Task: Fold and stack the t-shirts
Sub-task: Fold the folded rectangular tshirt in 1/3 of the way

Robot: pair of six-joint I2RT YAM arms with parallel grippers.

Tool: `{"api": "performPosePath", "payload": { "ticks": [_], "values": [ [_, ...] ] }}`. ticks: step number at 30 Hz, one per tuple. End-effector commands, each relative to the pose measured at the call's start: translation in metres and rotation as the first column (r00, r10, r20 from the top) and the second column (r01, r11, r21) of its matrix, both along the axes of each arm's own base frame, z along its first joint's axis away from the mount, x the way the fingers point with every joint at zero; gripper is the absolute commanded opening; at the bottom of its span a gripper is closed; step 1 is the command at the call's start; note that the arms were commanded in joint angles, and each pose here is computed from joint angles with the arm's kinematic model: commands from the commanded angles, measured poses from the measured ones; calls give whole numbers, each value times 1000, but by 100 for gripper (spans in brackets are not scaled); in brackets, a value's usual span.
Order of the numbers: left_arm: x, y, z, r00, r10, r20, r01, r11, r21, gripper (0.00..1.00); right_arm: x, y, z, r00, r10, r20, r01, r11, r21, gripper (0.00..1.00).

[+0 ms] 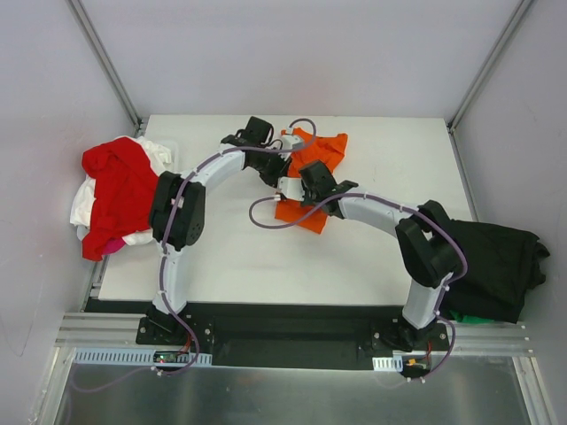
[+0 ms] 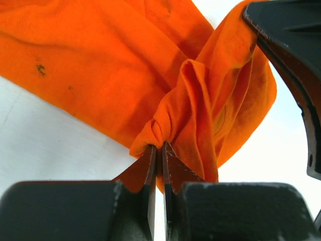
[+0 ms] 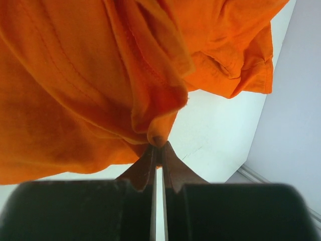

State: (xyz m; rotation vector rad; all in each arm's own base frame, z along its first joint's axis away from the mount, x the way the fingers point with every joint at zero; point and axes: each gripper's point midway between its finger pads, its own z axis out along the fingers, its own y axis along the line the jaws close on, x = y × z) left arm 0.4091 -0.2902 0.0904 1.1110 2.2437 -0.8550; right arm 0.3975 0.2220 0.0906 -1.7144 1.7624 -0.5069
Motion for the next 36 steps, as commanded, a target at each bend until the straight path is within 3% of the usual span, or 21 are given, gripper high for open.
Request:
{"api": "performPosePath", "payload": {
  "ticks": [1, 4, 7, 8, 9, 11, 16, 17, 18, 26, 36],
  "values": [
    [11, -2, 8, 1000, -14, 7, 14, 1000, -21, 5, 27, 7, 14, 999, -8, 52, 5, 999, 47, 1],
    [16, -3, 4, 1000, -10, 0, 10, 1000, -15, 7, 37, 3, 10, 998, -26, 64, 23, 999, 42, 1],
    [19, -2, -2, 1000, -3, -14, 2, 1000, -8, 15, 45, 1, 6, 997, -39, 64, 37, 999, 35, 5],
    [19, -3, -3, 1000, -4, -20, 4, 1000, -8, 21, 46, 1, 5, 997, -41, 64, 39, 999, 35, 13],
    [21, -2, -5, 1000, 4, -17, -4, 1000, -2, 38, 47, 0, 5, 997, -43, 65, 41, 999, 32, 17],
    [24, 0, -7, 1000, 12, -16, -12, 1000, 8, 55, 50, -1, 2, 997, -48, 67, 46, 999, 28, 26],
    [32, 3, -5, 999, 39, -9, -39, 999, 12, 76, 53, -5, 3, 995, -62, 78, 59, 998, 39, 39],
    [32, 3, -4, 999, 42, -7, -42, 999, 12, 80, 53, -5, 5, 995, -63, 83, 60, 997, 45, 50],
    [32, 3, -3, 999, 44, -8, -44, 999, 10, 85, 53, -4, 7, 994, -63, 86, 59, 997, 49, 55],
    [37, 8, 9, 997, 79, 23, -80, 996, 25, 97, 54, -5, 26, 988, -83, 127, 73, 994, 86, 71],
    [51, 17, 56, 980, 134, 149, -140, 990, 28, 99, 53, -11, 66, 970, -131, 206, 108, 987, 122, 74]
  ]
}}
